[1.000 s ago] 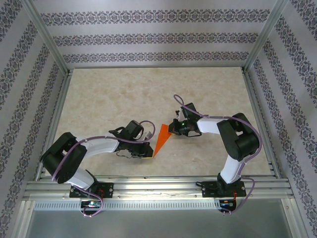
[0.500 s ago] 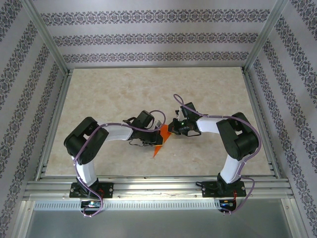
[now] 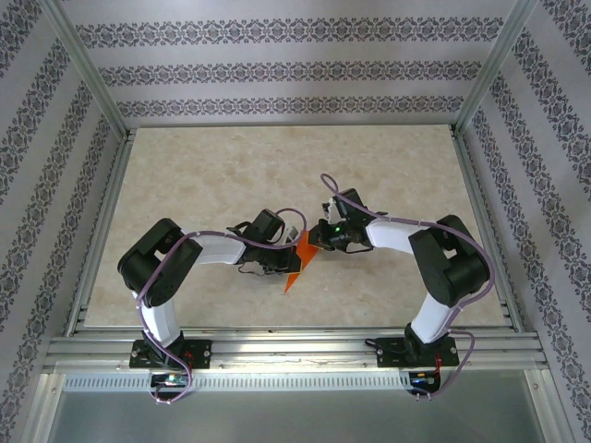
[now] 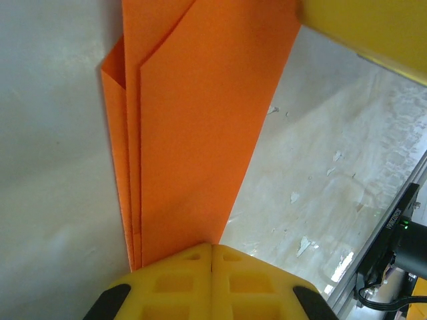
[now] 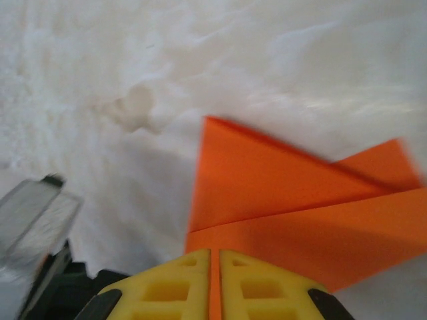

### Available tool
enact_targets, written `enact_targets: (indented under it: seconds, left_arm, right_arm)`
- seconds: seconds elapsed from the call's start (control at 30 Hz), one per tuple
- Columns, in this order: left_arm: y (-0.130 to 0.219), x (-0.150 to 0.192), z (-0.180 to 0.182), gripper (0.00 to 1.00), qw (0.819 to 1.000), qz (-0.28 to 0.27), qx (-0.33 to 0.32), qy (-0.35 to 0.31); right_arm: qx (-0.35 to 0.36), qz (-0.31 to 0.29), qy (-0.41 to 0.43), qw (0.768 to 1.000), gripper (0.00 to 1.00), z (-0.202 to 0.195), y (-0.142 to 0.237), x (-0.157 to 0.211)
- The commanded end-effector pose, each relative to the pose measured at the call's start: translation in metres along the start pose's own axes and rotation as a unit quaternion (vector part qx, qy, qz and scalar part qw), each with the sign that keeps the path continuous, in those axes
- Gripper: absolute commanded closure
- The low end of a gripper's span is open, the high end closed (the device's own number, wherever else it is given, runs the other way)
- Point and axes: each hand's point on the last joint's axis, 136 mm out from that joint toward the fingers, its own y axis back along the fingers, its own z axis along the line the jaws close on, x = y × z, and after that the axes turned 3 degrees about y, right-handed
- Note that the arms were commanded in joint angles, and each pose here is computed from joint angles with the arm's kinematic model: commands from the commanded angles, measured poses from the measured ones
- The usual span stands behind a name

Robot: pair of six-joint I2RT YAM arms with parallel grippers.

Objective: Fold a paper plane with a square sheet of paper (pick it up from the middle)
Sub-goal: Fold the wing for the fifth time at the center of the table.

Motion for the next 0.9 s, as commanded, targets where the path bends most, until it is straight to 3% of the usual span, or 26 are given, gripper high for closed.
enact_targets:
  seconds: [0.0,0.2,0.4,0.87]
  left_arm:
    - [-0.003,0.019,0.043,1.00,0.997,0.018,-0.069,0.034]
    - [-0.001,0.018,0.041,1.00,0.997,0.007,-0.063,0.037]
    - [-0.001,0.020,0.042,1.00,0.997,0.007,-0.061,0.041]
    - [-0.001,0.027,0.043,1.00,0.998,0.019,-0.055,0.039]
  right_arm:
    - [-0.009,0.017,0.007,1.000,0.89,0.011,-0.009,0.022]
    - [0.021,0.028,-0.011,0.999,0.92,-0.015,-0.027,0.045]
    - [0.022,0.021,-0.036,0.999,0.93,-0.037,-0.027,0.043]
    - [0.035,-0.079,-0.056,0.995,0.91,-0.065,0.017,-0.040]
